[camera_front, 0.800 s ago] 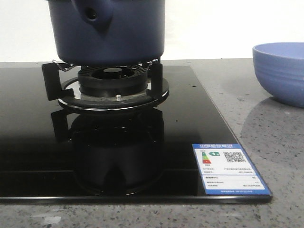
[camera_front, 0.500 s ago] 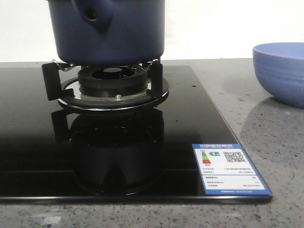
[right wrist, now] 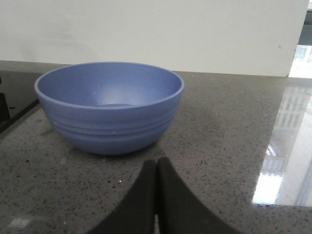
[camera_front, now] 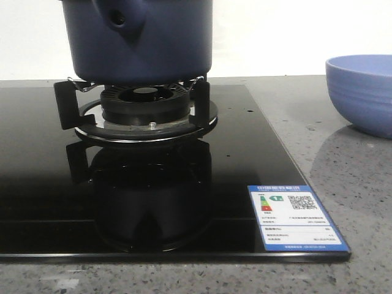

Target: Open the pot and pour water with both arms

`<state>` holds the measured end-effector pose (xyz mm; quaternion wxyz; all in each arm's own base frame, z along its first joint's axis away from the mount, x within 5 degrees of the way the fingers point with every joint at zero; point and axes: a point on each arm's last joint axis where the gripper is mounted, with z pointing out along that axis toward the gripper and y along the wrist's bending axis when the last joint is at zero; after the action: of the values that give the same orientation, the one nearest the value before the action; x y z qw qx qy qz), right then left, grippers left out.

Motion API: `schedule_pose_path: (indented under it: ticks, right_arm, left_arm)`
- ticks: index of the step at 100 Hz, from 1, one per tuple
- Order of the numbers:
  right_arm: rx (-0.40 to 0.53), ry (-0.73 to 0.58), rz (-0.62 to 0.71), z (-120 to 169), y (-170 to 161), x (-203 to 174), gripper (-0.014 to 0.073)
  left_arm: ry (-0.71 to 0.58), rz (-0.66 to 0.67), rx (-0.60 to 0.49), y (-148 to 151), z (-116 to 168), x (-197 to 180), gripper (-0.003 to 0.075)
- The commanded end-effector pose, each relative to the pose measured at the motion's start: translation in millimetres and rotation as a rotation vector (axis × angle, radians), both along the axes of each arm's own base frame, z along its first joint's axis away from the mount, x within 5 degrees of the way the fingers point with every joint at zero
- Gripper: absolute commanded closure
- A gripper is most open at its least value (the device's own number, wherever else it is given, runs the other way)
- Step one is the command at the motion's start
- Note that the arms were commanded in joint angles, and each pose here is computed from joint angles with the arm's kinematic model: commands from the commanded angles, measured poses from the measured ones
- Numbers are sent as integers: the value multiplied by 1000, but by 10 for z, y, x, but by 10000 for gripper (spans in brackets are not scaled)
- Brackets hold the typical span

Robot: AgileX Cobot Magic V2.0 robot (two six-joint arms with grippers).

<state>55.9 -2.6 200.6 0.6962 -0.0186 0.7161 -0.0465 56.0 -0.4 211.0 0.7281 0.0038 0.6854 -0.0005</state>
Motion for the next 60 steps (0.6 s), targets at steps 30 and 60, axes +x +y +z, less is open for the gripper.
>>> schedule_pose_path:
  ticks: [30, 60]
  right_arm:
    - [-8, -71, 7, -3, 7, -3, 657]
    - [-5, -94, 9, 17, 8, -4, 657]
  left_arm:
    - [-70, -5, -12, -1, -32, -13, 741]
    - [-70, -5, -12, -1, -32, -13, 741]
